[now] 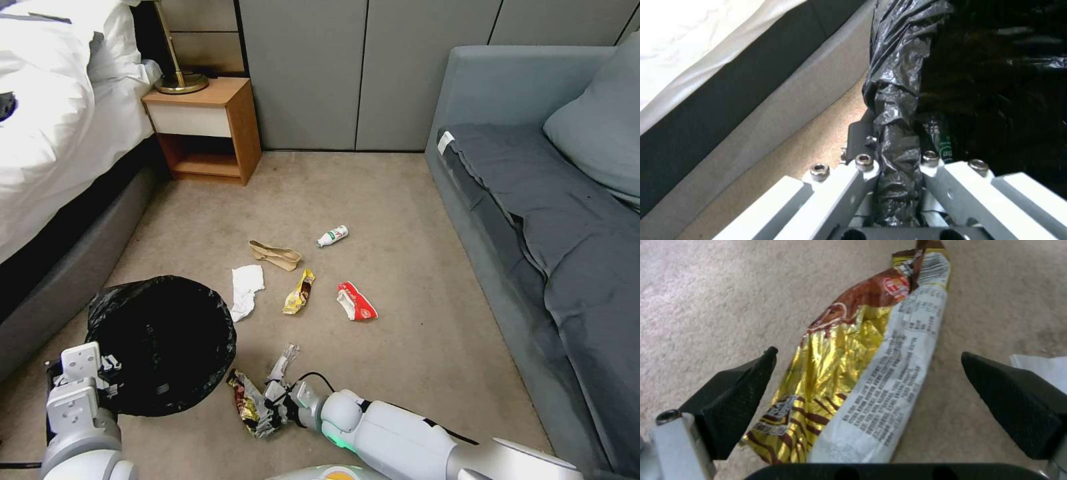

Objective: Pick up the trash bin, then pick up the garbage from the floor and place it into the trash bin.

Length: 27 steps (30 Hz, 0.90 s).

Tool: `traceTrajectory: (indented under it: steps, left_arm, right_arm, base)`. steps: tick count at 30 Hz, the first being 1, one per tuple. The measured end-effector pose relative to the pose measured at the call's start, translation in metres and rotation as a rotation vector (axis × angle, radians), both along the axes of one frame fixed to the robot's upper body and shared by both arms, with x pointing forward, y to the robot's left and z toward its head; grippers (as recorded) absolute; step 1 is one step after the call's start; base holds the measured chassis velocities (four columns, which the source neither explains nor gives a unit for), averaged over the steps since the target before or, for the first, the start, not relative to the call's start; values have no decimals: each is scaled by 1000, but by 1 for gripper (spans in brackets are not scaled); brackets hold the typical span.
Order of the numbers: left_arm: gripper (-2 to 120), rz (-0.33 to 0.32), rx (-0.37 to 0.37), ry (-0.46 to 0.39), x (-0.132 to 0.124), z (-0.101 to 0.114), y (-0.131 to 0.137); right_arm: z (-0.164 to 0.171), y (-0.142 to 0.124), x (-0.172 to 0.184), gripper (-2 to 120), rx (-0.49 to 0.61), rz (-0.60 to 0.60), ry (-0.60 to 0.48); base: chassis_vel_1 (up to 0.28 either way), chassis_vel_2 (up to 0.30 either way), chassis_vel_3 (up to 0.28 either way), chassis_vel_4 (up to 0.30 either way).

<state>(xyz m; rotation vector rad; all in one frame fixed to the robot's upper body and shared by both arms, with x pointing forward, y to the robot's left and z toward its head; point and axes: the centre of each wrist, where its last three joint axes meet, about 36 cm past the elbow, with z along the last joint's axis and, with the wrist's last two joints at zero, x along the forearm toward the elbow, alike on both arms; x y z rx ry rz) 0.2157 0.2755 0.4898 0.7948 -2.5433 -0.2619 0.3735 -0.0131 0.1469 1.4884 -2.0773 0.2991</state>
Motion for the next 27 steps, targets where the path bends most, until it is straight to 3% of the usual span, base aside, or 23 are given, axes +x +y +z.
traceTrajectory:
  steps: [4,9,14,27]
  left_arm:
    - [1,0,2,1,-1,1,0]
    - [1,-1,6,0,-3,3,-1]
    - [1,-3,7,-1,-4,4,-1]
    - [1,-5,8,0,-5,5,-2]
  right_arm:
    - [-2,1,-2,94,2,4,0]
    - [-4,2,-5,71,11,8,4]
    - [-5,2,-7,58,13,3,8]
    - [-8,-1,-7,7,18,-7,-2]
  base:
    - [0,0,0,0]
    - [0,0,0,0]
    - [0,0,0,0]
    - [0,0,0,0]
